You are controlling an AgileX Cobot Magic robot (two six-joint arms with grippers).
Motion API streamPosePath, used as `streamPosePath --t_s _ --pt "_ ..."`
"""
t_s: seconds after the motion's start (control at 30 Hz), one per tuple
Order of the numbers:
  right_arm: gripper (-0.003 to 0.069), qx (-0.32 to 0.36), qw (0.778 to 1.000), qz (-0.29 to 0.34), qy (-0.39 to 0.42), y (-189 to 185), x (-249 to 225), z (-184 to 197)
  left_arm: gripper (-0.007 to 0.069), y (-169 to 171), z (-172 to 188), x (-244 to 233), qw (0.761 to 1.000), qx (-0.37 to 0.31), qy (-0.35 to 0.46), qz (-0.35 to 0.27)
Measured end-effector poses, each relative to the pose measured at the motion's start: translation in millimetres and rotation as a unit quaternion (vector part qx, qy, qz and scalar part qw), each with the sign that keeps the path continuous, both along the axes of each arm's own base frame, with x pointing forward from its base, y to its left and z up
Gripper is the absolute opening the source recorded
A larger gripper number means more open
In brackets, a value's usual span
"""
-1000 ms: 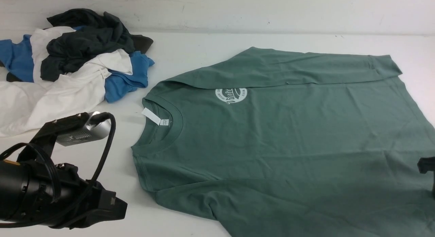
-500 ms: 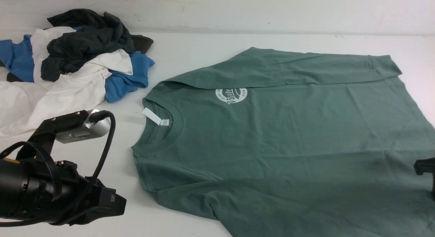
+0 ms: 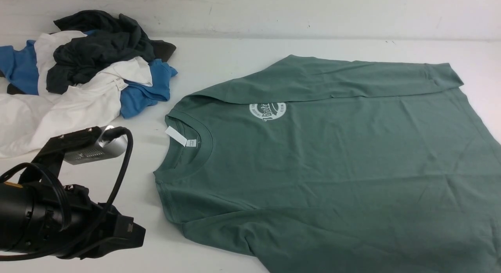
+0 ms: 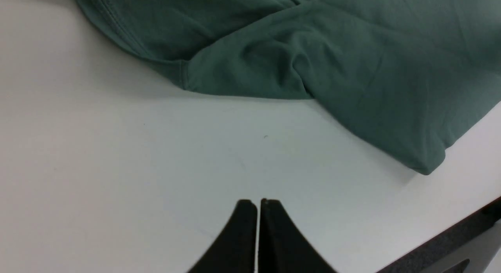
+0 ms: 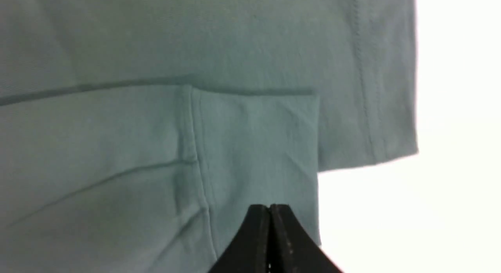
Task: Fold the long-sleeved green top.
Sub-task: Hold the cuff closest to the cuff with your right arm
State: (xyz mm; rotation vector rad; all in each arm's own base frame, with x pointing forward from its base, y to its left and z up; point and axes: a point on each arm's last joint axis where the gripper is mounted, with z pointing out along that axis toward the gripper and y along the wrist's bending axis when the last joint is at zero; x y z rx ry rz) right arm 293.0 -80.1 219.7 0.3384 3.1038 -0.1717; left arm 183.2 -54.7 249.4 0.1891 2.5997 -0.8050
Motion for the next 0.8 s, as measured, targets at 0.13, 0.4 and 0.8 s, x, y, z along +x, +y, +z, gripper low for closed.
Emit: streamPosePath --t_s 0.13,0.4,0.8 --pt "-0.0008 -0.008 1.0 -0.002 -0.012 -1 -1 6 -0.0001 0 0 0 1.0 0.0 0.0 0.0" --pt "0.0133 0.042 0.999 -0.014 0.025 -22 4 -30 -0.0001 0 0 0 1.0 0.0 0.0 0.0" --pt "0.0323 0.092 0.994 -0.02 0.056 -40 8 -71 -0.0001 0 0 0 1.0 0.0 0.0 -0.001"
